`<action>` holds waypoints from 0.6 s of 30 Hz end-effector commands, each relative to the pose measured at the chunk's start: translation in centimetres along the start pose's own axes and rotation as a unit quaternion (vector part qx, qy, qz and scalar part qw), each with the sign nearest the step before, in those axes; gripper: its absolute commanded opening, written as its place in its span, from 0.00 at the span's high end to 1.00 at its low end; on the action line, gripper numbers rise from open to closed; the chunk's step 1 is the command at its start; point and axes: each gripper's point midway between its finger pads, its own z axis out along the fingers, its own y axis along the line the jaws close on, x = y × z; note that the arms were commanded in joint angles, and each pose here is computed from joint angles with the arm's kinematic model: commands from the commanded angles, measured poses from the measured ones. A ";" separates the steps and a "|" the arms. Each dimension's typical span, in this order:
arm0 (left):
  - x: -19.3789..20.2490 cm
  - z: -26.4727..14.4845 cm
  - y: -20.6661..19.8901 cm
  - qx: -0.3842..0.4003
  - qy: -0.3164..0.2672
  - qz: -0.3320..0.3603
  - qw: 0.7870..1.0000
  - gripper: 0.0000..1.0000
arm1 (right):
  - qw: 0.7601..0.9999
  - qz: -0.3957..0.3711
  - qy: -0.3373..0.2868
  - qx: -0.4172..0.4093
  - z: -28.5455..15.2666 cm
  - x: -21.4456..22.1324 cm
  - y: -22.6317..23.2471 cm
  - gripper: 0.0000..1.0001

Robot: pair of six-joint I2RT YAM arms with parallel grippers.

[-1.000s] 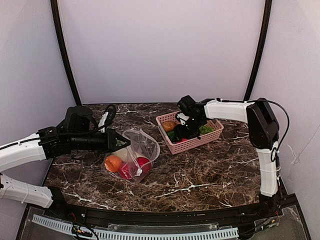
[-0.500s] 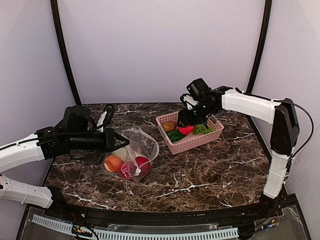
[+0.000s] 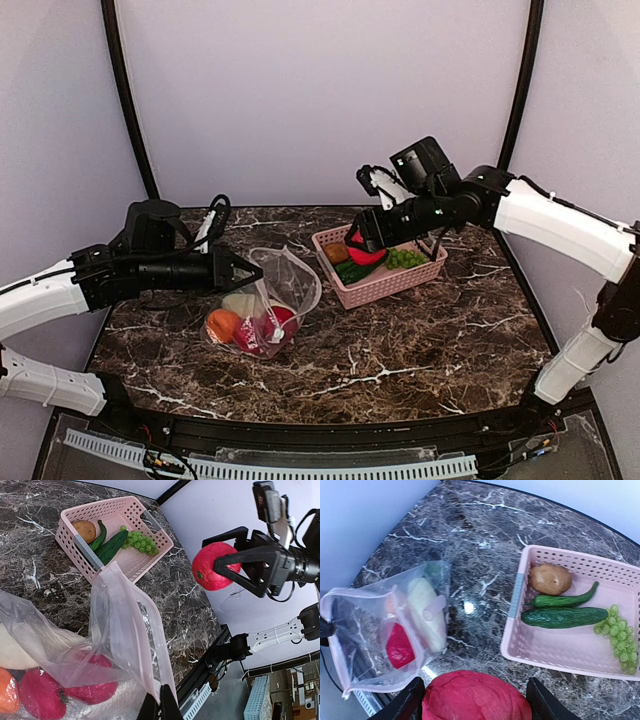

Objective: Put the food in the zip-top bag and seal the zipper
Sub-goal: Place the fake fruit in the zipper food storage bag.

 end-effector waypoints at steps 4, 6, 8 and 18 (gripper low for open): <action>-0.7 -0.3 -1.1 0.016 -0.004 0.015 1.000 0.99 | 0.996 -0.024 -0.045 -0.069 -2.6 0.8 6.4 0.35; -0.7 -0.4 -1.1 0.019 -0.005 0.014 1.000 0.99 | 0.994 -0.027 -0.051 -0.089 -2.7 1.2 7.8 0.35; -0.7 -0.5 -1.2 0.022 -0.007 0.014 1.000 0.99 | 0.993 -0.027 -0.054 -0.104 -2.3 1.5 8.8 0.35; -0.9 -0.7 -2.0 0.036 -0.007 0.017 0.999 0.99 | 0.988 -0.044 -0.045 -0.139 0.7 2.3 13.4 0.36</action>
